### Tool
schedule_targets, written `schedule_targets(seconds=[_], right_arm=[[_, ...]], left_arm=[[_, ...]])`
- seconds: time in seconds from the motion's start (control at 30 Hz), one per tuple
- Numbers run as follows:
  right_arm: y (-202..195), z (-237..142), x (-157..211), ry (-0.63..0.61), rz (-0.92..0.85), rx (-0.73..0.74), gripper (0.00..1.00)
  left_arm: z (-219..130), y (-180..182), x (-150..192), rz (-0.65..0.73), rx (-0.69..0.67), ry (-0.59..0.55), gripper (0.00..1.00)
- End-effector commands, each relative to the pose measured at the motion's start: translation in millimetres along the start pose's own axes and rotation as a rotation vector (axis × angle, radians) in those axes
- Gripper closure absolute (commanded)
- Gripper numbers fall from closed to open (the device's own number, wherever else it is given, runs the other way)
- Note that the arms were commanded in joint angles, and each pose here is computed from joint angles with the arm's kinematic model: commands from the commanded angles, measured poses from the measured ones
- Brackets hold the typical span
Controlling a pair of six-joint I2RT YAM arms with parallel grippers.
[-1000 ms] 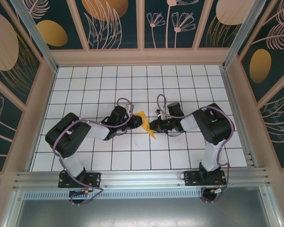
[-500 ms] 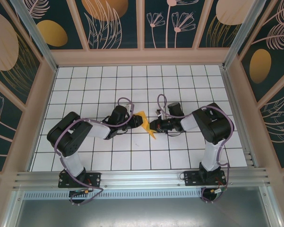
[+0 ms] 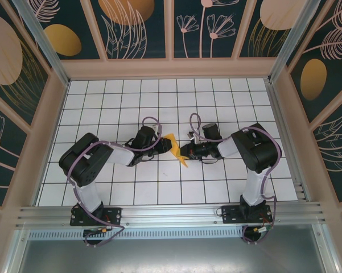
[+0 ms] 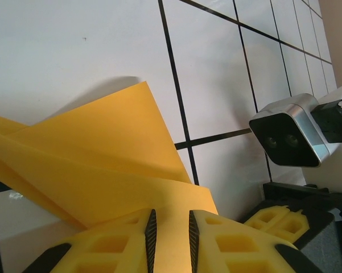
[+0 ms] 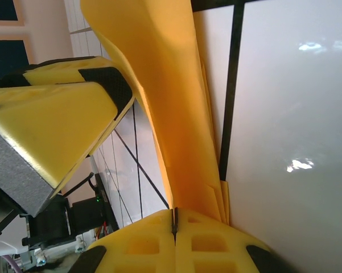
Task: Fold a paper plane with a square sheet of paper (pick it up from the middle)
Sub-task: Fold the wing for the fifth time at the center of the table.
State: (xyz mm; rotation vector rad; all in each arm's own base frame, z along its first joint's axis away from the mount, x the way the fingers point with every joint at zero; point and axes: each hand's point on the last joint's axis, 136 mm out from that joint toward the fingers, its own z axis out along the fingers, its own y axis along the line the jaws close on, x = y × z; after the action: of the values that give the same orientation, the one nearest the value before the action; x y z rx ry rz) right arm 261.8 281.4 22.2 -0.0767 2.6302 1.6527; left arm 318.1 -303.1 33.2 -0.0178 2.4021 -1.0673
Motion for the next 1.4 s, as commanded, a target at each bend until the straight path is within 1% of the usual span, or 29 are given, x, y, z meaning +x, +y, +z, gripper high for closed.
schedule_targets(seconds=[0.0, 0.4, 0.63, 0.7, 0.83, 1.07, 1.17, 1.37], right_arm=[[-36.5, 0.3, 10.1, -0.002, 0.091, 0.096, 1.0], [-40.5, 0.5, 14.9, 0.011, 0.099, 0.103, 1.0], [-34.1, -0.3, 8.8, 0.006, 0.075, 0.103, 1.0], [-27.8, -1.0, 4.4, 0.004, 0.055, 0.099, 0.98], [-10.8, -5.1, -3.2, -0.003, 0.005, 0.08, 0.89], [6.9, -15.7, 2.8, 0.002, -0.055, 0.071, 0.76], [6.0, -19.8, 9.5, 0.007, -0.064, 0.085, 0.74], [3.0, -21.3, 20.1, 0.033, -0.093, 0.099, 0.74]], left_arm=[[5.7, 5.5, 0.7, 0.021, -0.035, 0.006, 0.74], [11.8, 15.4, 2.4, 0.023, -0.08, 0.022, 0.74], [13.3, 33.5, 9.4, 0.009, -0.17, 0.055, 0.74], [13.4, 38.7, 12.8, 0.004, -0.194, 0.067, 0.74], [14.4, 45.5, 17.1, -0.011, -0.221, 0.084, 0.74], [16.9, 54.7, 22.6, -0.035, -0.26, 0.109, 0.74], [17.7, 57.2, 24.1, -0.042, -0.275, 0.116, 0.74], [18.6, 57.0, 23.8, -0.048, -0.278, 0.119, 0.74]])
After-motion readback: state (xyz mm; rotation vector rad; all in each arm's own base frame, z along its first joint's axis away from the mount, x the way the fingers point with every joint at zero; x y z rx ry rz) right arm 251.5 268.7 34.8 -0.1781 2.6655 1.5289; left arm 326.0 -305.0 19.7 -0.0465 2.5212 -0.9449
